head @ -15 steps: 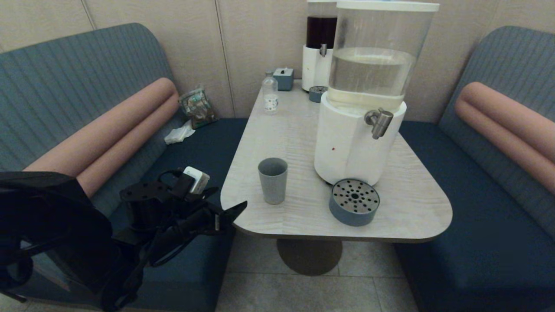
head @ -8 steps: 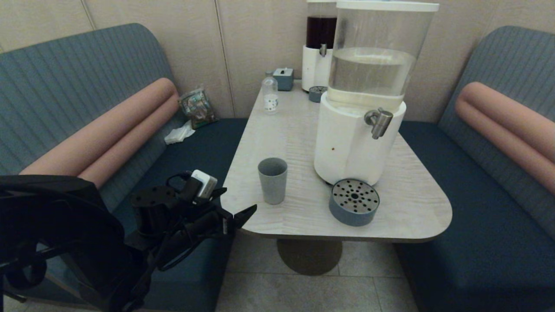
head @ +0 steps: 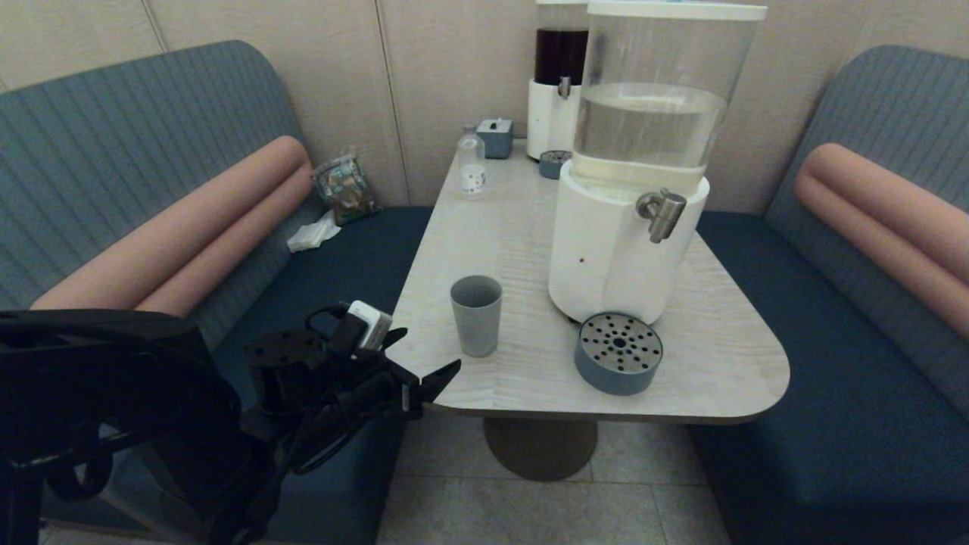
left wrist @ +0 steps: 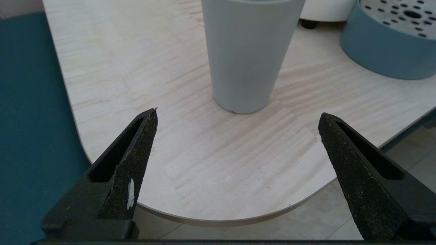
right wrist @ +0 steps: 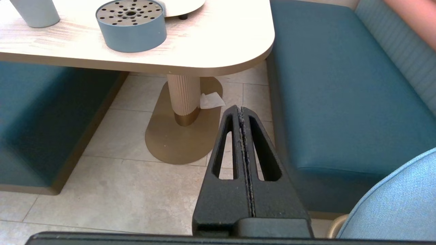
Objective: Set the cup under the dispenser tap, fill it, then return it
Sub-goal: Pick up the cup
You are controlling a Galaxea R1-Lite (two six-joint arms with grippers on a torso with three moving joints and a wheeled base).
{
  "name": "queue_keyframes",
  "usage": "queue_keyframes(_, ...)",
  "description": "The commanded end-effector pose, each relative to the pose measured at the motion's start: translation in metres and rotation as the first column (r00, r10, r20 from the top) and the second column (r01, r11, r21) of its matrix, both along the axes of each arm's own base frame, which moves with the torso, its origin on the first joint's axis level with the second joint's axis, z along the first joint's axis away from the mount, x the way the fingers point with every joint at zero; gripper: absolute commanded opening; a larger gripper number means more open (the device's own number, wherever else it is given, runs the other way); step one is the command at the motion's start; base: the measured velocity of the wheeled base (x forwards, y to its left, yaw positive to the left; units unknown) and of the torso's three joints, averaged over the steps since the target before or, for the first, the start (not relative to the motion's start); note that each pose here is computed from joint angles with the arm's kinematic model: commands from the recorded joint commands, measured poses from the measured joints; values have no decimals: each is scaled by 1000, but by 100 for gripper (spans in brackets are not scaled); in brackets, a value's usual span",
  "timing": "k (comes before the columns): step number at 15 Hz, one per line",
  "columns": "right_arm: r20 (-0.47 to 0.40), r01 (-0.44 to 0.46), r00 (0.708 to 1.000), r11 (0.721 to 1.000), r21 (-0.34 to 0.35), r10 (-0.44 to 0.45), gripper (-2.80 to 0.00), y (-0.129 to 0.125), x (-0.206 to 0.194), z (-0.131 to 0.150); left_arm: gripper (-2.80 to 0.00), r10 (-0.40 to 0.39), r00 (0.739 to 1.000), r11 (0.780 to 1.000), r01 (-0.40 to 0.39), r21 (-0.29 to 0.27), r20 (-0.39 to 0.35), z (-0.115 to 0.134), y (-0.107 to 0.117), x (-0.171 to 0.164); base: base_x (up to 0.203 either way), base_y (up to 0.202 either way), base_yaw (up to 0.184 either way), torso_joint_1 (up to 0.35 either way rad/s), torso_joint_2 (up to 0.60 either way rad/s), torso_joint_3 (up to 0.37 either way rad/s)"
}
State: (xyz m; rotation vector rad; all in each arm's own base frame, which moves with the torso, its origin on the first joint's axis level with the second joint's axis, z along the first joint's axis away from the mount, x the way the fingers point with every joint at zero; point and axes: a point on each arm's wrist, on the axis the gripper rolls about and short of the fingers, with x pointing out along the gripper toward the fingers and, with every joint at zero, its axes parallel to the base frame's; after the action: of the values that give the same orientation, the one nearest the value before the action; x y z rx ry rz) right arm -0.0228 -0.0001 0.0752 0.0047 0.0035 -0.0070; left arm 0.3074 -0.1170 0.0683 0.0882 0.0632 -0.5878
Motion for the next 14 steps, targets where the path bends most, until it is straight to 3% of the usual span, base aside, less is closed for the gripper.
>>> queue_keyframes(1, -1, 1, 1000, 1000, 1, -1, -280, 0, 0, 0, 0, 0, 1000, 1000, 0, 2, 0, -3, -1, 2, 0, 0, 0, 0, 0, 0)
queue_keyframes(7, -1, 1, 1000, 1000, 1, -1, -280, 0, 0, 0, 0, -13, 1000, 1000, 13, -4, 26, -7, -11, 16, 0, 0, 0, 0, 0, 0)
queue_keyframes(14, -1, 0, 1000, 1000, 1, 0, -280, 0, 0, 0, 0, 3, 996, 1000, -1, -27, 89, 7, -18, 32, 0, 0, 0, 0, 0, 0)
